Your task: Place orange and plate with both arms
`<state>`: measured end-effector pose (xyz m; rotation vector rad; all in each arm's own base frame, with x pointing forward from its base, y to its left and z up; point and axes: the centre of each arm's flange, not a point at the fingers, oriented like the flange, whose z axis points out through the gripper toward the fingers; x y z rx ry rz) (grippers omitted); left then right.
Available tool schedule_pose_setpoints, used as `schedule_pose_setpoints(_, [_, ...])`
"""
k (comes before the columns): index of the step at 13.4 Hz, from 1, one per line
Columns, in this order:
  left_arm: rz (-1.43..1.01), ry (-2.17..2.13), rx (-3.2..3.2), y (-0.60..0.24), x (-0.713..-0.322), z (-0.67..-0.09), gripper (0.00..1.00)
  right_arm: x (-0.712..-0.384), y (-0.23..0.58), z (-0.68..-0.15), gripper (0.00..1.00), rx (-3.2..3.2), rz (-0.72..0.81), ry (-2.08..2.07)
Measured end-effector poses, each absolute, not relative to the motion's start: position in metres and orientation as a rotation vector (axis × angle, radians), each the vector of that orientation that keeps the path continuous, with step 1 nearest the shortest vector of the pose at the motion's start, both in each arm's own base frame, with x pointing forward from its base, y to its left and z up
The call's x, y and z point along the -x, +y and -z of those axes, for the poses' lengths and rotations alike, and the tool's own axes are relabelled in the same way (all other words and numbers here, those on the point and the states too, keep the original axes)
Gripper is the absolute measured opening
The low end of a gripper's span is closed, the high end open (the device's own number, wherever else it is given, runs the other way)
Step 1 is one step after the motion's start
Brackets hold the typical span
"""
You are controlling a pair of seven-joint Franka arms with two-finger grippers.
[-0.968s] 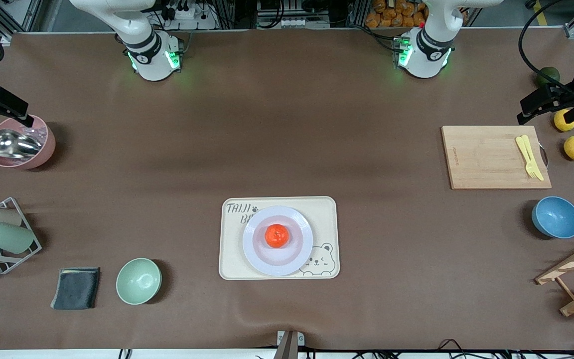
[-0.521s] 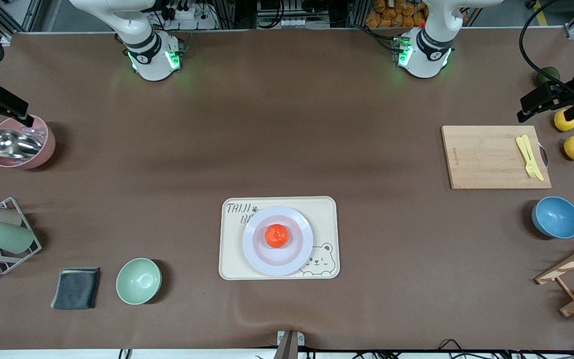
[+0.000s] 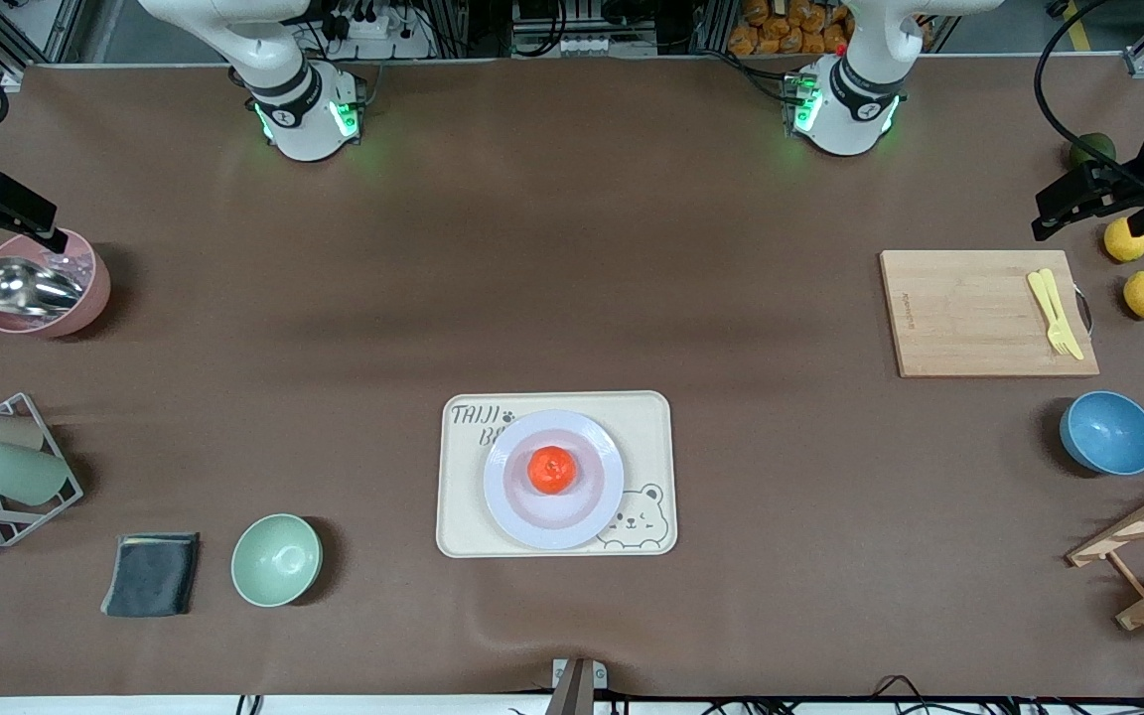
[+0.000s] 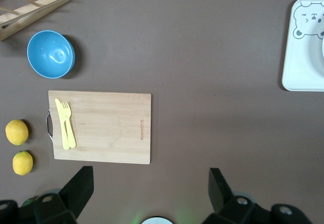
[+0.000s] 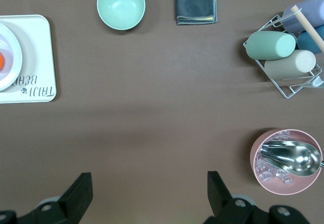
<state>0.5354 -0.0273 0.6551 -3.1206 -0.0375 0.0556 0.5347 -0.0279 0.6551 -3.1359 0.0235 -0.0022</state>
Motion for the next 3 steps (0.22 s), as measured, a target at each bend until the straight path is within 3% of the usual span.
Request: schedule_pose_setpoints(3, [-0.056,-0.037,3.119,-0.0273,-0.5352,-0.6555,1.00,-0.5347,-0.0279,-0.6548,1.00,3.136,0.001,0.024])
